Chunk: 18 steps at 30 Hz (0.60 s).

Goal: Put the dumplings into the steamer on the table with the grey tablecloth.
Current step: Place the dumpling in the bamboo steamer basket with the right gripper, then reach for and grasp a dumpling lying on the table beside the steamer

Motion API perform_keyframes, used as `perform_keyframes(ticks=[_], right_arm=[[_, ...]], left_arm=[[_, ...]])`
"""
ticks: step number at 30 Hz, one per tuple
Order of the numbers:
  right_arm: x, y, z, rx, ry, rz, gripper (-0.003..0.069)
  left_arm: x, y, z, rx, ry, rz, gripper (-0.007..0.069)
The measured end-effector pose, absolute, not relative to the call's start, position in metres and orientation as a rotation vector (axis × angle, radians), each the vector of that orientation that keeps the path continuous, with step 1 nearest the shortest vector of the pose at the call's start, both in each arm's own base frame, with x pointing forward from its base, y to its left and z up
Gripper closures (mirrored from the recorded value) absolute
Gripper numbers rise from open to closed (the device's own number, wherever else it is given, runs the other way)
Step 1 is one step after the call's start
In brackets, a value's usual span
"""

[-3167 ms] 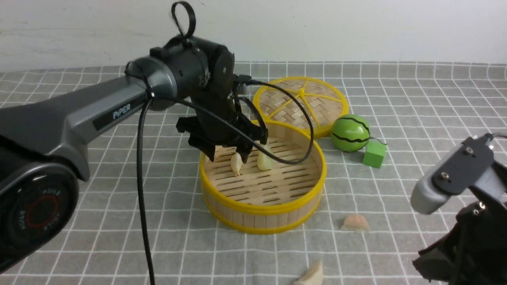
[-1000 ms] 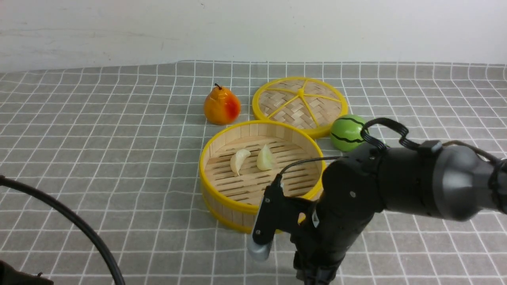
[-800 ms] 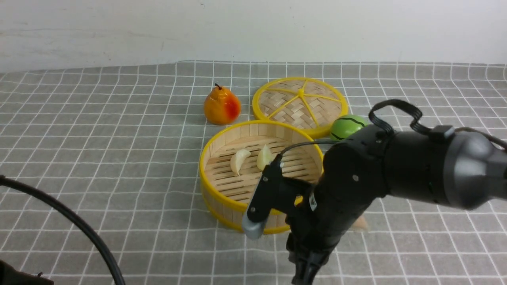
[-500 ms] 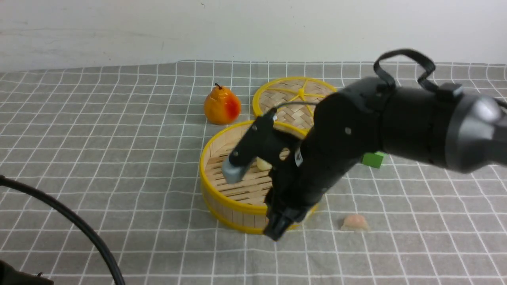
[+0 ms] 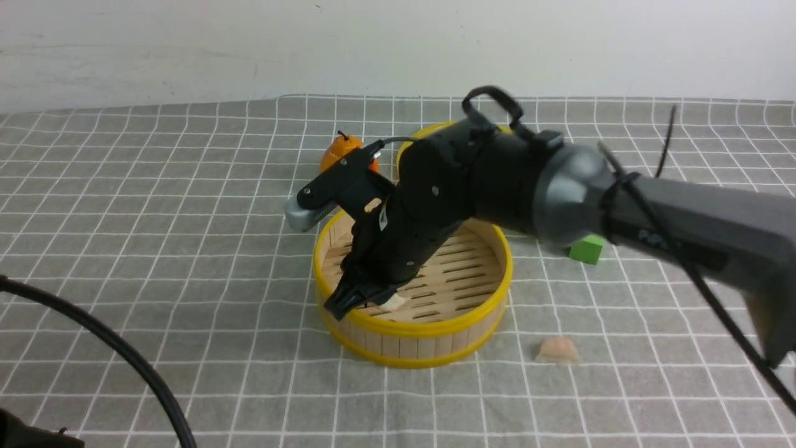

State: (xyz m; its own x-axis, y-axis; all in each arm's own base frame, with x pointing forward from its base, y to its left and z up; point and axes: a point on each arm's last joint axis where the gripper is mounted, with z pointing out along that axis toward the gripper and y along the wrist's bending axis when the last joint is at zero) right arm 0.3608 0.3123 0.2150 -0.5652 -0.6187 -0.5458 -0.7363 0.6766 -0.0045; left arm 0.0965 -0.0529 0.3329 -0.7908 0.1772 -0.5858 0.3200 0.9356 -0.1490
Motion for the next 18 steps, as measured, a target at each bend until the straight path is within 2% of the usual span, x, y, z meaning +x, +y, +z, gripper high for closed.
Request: perform_keyframes(ticks=[2,6,10,11,12,15,18], right_arm=[[0.366,0.313,0.199,-1.035,2.404,0.294,0.0489],[0.369,0.312,0.199,-0.998,2.408,0.299,0.0444],[0.374,0.307,0.204,-0.98,2.424,0.291,0.0247],[0.374,0.307,0.205,-0.981,2.431,0.288,0.0239],[0.375,0.305,0.214,-0.974,2.441,0.276,0.0176],[0.373,0.299,0.235,-0.987,2.46,0.251,0.0113],[0.368,0.284,0.273,-1.014,2.451,0.192,0.0081]], left_arm=[[0.096,-0.053,0.333,0.352,2.497,-0.322,0.0625],[0.096,-0.053,0.333,0.354,2.497,-0.322,0.0623],[0.096,-0.053,0.333,0.355,2.498,-0.321,0.0622],[0.096,-0.053,0.333,0.355,2.498,-0.321,0.0622],[0.096,-0.053,0.333,0.356,2.499,-0.32,0.0622],[0.096,-0.053,0.333,0.356,2.499,-0.32,0.0622],[0.096,-0.053,0.333,0.356,2.499,-0.32,0.0622]])
